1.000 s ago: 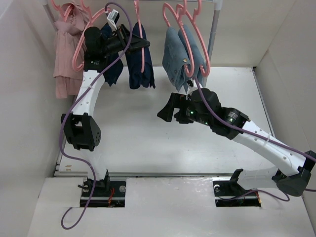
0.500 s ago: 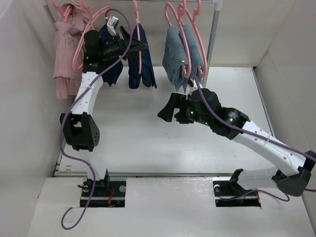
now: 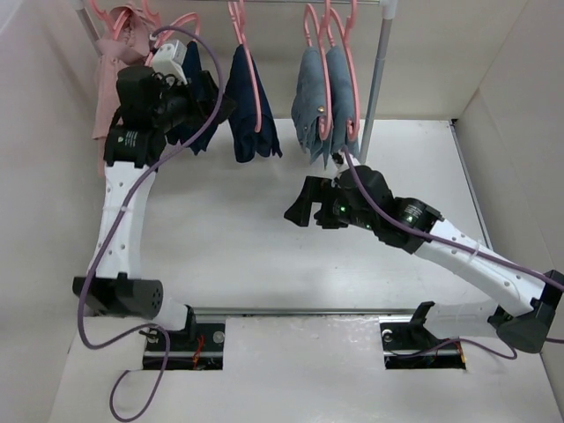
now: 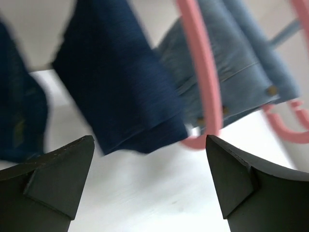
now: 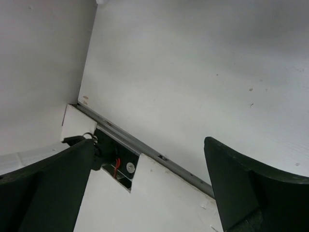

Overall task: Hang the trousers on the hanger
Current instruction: Reset both arms

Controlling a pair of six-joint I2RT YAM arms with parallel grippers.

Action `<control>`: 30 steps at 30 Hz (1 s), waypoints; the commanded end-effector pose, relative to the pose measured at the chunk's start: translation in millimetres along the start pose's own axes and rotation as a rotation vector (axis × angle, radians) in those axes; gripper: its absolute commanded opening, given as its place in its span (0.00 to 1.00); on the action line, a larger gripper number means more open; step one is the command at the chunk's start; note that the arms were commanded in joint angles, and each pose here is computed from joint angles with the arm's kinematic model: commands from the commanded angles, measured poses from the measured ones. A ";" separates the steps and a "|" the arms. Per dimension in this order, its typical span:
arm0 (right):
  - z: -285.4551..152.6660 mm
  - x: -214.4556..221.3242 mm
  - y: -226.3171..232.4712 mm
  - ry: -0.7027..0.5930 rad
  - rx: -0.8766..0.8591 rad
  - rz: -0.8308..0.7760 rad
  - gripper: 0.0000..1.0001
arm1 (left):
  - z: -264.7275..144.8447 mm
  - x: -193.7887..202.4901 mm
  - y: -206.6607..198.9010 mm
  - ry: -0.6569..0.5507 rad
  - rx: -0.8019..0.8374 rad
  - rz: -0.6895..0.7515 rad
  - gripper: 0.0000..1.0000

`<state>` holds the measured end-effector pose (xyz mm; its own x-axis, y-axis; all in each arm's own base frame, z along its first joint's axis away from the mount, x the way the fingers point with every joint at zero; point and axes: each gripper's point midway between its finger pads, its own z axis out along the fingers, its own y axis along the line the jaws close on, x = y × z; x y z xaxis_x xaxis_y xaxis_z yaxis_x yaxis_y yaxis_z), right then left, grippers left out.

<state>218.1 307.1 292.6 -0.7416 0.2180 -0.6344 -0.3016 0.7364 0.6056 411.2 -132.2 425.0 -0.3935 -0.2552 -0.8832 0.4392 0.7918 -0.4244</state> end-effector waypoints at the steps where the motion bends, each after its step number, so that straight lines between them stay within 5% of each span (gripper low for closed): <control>1: -3.9 6.5 2.9 0.011 -0.039 -0.032 1.00 | -36.3 16.9 40.2 0.032 -0.266 0.161 1.00; 5: -3.8 18.1 -22.7 -0.015 0.006 -0.044 1.00 | -75.9 47.6 58.7 0.023 -0.384 0.281 1.00; 6: 0.8 32.0 -43.9 0.000 0.060 -0.049 1.00 | -78.7 87.0 76.5 0.096 -0.415 0.286 1.00; 13: -20.2 32.8 -140.6 -0.259 0.330 -0.020 1.00 | -151.6 187.9 119.5 -0.008 -0.602 0.460 1.00; 19: -79.6 -0.8 -197.7 -0.625 0.514 0.114 1.00 | -196.0 167.8 134.6 -0.366 -0.803 0.346 1.00; 24: -121.6 -17.1 -211.3 -0.796 0.523 0.178 1.00 | -194.6 194.0 158.7 -0.398 -0.872 0.270 1.00; 30: -132.8 -15.9 -220.2 -0.827 0.546 0.191 1.00 | -178.5 210.1 170.2 -0.344 -0.868 0.247 1.00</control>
<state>216.8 68.5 233.6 -0.0878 0.5909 -0.8020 0.2015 0.7989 0.5666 250.7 44.9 184.4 -0.1458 -0.0254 -0.9890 -0.2950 0.9553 0.0190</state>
